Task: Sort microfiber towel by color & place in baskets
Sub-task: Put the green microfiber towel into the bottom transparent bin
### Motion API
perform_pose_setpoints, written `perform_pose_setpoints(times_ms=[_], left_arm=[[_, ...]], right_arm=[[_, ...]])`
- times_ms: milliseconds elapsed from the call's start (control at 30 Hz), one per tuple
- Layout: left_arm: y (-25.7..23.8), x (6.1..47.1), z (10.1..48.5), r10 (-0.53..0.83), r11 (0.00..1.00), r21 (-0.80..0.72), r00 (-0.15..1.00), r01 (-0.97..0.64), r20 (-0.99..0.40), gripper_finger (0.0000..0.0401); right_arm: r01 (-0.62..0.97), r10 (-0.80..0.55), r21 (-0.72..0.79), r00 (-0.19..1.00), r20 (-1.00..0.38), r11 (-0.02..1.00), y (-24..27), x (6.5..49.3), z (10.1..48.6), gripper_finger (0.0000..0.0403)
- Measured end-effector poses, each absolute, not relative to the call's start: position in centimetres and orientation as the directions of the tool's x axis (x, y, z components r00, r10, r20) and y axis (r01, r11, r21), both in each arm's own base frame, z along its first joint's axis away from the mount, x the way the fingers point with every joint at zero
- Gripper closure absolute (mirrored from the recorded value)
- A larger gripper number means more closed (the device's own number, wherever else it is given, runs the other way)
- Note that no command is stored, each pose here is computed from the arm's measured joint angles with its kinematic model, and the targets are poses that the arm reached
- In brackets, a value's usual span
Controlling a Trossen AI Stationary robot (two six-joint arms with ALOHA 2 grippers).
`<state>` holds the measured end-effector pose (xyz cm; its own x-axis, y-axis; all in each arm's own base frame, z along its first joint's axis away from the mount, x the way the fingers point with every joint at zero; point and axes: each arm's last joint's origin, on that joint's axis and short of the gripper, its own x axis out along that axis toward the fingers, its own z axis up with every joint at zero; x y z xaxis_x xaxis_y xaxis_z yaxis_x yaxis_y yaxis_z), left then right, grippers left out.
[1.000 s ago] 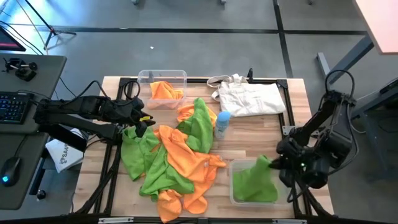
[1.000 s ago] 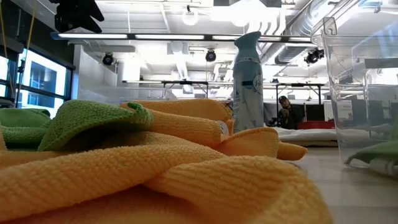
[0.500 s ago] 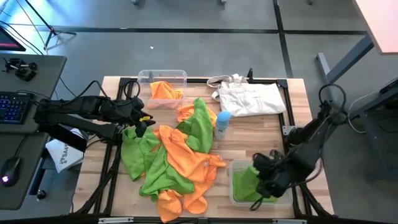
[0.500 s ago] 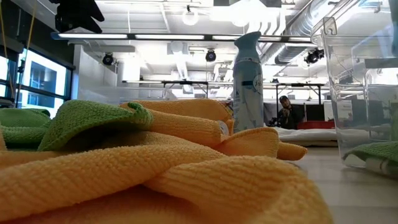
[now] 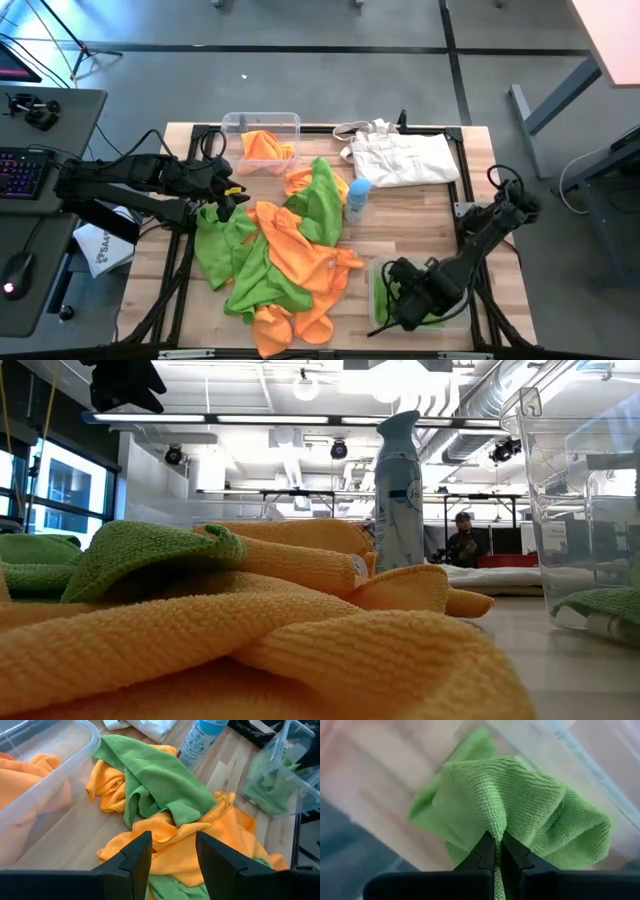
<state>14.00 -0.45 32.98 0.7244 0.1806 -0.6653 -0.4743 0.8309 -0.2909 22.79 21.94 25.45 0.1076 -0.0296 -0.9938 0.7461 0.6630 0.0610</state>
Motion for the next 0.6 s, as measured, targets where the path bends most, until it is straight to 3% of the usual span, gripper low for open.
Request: perform_pose_setpoints(times_ms=[300, 600], left_arm=[[-0.5, 14.0, 33.0, 0.155, 0.866, -0.261, 0.726, -0.426, -0.670, 0.0259], [-0.5, 14.0, 33.0, 0.155, 0.872, -0.252, 0.726, -0.419, -0.670, 0.0259]], right_arm=[[0.903, -0.118, 0.047, 0.107, -0.987, 0.428, 22.9, 20.7, 25.1, 0.0403], [0.945, 0.023, 0.150, 0.150, -0.988, 0.290, 22.6, 21.7, 19.9, 0.0403]])
